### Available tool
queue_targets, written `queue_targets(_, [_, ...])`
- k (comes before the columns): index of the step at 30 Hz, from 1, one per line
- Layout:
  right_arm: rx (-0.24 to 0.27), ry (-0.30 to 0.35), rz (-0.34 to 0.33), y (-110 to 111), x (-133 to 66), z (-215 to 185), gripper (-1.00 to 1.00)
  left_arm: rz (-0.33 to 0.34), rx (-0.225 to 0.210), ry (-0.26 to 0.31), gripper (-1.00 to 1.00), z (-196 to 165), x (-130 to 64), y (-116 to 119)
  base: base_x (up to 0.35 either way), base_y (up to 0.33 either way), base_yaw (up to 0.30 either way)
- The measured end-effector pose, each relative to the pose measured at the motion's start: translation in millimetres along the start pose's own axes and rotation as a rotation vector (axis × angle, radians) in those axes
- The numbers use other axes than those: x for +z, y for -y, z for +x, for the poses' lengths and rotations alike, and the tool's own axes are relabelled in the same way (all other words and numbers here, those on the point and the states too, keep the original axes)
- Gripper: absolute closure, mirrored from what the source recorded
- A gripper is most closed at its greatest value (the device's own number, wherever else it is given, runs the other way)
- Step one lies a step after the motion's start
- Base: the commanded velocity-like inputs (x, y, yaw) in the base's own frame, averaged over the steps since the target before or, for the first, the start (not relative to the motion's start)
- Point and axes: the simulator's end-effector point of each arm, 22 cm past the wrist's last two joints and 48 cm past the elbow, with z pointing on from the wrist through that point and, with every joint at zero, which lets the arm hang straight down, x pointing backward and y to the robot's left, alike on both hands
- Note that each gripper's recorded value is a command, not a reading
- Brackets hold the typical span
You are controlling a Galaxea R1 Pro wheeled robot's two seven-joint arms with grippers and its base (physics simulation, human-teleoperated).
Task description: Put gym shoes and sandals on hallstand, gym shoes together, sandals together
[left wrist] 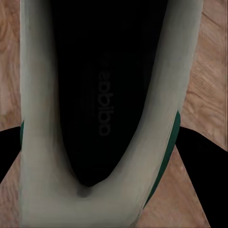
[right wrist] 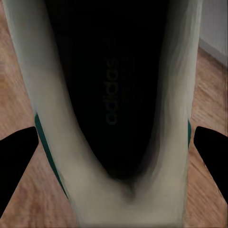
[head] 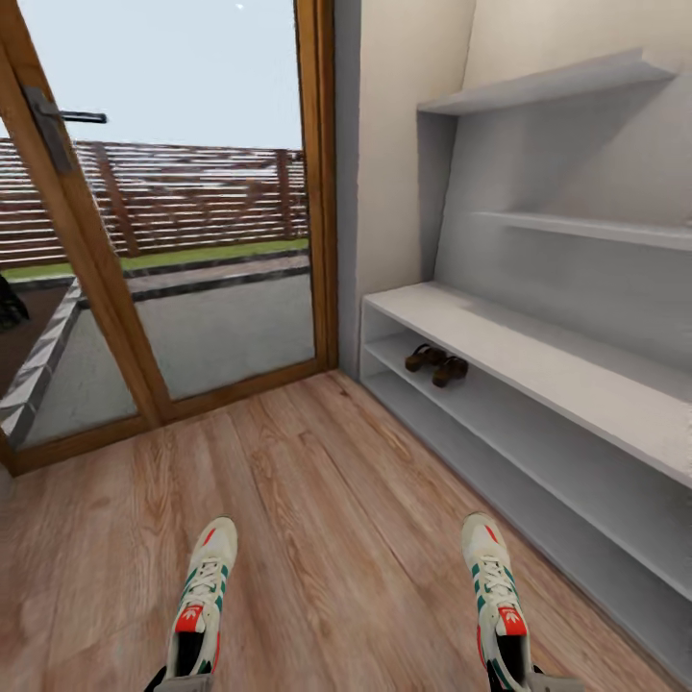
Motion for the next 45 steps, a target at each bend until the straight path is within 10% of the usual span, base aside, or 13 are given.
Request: queue_targets(45, [0.0,0.0,0.001,0.1,0.2,0.2,1.0,0.0,0.0,-0.002,1.0,0.6,0.2,0.0,0.056,0.066,-0.265])
